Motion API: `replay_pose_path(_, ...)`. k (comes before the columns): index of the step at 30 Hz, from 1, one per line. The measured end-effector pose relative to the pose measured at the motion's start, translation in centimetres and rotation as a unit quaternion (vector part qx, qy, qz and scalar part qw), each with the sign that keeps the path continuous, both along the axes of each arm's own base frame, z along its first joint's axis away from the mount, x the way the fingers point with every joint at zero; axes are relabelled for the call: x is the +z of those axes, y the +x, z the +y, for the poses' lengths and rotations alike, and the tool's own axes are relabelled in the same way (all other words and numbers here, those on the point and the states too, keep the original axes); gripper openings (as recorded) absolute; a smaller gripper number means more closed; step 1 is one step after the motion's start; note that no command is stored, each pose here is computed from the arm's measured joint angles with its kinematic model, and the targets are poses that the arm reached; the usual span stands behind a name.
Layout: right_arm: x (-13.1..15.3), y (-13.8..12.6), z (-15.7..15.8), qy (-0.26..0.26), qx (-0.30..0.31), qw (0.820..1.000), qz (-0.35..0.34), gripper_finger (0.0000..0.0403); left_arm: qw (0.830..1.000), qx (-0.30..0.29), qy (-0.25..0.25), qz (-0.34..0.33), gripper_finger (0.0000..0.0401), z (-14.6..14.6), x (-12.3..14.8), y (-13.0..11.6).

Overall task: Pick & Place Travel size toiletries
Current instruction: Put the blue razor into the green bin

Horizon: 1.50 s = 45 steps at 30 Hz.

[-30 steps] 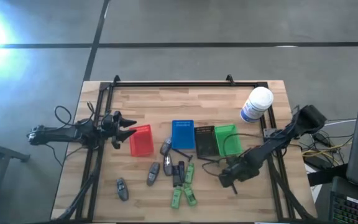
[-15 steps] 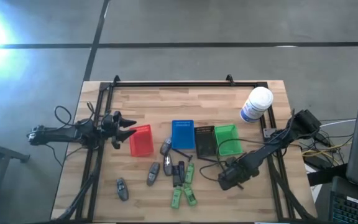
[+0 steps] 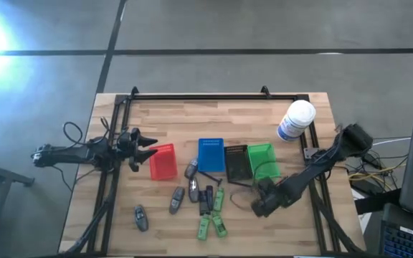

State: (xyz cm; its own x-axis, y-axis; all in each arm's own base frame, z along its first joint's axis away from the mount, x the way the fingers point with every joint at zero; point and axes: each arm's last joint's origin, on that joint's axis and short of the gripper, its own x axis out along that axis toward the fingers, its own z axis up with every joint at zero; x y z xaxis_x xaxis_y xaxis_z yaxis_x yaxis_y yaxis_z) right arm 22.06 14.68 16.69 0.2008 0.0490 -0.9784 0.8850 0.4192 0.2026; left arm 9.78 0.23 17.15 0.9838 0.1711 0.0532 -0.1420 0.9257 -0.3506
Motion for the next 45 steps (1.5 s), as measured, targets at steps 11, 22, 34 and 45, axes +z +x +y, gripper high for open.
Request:
replay_pose_path(11, 8.0, -1.6, -7.7, -0.067, -0.132, 0.986, -0.081, 0.0014, 1.000, 0.000, 0.000, 0.000, 0.0236, 0.0, 0.0, 0.0)
replay_pose_path(22, 1.0, -1.3, -14.4, 0.033, -0.156, 0.985, -0.067, 0.0023, 1.000, 0.000, 0.000, 0.000, 0.0236, 0.0, 0.0, 0.0)
replay_pose_path(34, 1.8, -0.6, -14.3, 0.020, -0.136, 0.988, -0.072, 0.0164, 1.000, 0.000, 0.000, 0.000, 0.0236, 0.0, 0.0, 0.0)
replay_pose_path(45, 7.2, 2.0, -7.4, -0.094, 0.256, 0.955, -0.114, 0.0210, 1.000, 0.000, 0.000, 0.000, 0.0236, 0.0, 0.0, 0.0)
